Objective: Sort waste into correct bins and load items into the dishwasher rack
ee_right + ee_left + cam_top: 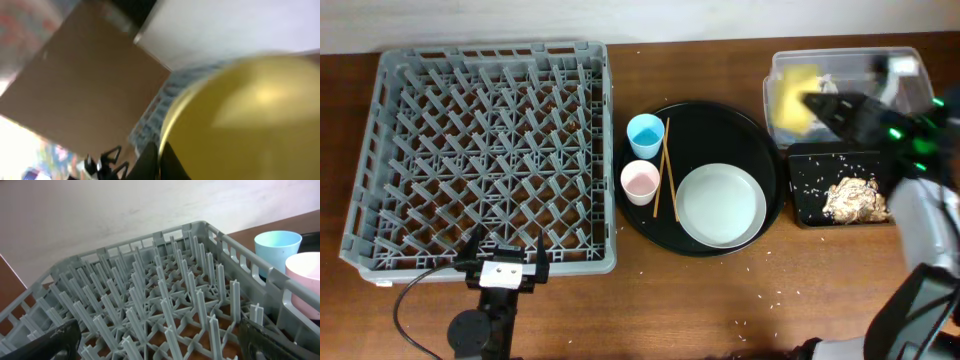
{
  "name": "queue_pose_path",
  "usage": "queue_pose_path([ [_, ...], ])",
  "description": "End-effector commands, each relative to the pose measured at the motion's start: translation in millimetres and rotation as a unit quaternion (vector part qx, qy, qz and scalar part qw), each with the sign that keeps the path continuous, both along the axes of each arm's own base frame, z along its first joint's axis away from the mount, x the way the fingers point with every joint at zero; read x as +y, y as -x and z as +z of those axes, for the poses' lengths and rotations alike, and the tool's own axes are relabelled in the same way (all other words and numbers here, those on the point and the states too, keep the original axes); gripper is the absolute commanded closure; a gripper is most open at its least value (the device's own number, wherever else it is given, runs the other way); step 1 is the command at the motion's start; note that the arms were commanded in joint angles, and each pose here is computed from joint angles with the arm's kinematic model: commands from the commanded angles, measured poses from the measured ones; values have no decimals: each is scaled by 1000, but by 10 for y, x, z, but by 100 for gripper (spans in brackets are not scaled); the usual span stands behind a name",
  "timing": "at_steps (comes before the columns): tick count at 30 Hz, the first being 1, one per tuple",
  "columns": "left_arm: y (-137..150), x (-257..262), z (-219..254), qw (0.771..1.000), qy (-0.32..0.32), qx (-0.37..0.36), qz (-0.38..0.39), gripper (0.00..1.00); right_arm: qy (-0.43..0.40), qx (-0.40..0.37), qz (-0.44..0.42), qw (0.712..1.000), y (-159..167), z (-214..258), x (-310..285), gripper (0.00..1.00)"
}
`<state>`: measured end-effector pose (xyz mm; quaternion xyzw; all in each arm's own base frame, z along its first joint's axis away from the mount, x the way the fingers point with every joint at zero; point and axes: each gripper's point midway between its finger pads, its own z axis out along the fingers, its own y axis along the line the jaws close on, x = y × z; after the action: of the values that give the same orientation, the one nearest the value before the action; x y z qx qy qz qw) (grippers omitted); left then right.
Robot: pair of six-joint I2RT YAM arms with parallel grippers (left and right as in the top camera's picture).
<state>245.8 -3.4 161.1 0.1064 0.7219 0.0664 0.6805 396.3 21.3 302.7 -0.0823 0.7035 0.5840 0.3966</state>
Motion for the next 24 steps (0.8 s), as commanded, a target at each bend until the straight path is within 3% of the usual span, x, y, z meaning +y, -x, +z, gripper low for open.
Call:
queue_pose_path([
  [1,0,14,-19,1000,-6,1,2,1,-12,-18,36,999,-65,461,774,96],
  [4,0,14,-19,1000,-6,1,2,1,-3,-9,11,1000,-208,341,1260,96],
  [6,0,14,-19,1000,-6,1,2,1,95,34,-92,991,-458,-248,1315,96],
  [8,0,14,-19,1000,-6,1,2,1,246,73,-201,945,-573,-810,1090,96],
  [10,0,14,-19,1000,-6,1,2,1,397,65,-285,870,-600,-1059,732,96],
  [11,0,14,-19,1000,-6,1,2,1,440,53,-295,847,-610,-1119,642,96],
  [15,0,14,-19,1000,-6,1,2,1,497,47,-249,830,-744,-1599,712,96],
  [19,0,14,-19,1000,-6,1,2,1,568,29,-230,790,-862,-1911,974,96],
  [24,0,14,-19,1000,-6,1,2,1,597,53,-198,776,-839,-2339,1064,96],
])
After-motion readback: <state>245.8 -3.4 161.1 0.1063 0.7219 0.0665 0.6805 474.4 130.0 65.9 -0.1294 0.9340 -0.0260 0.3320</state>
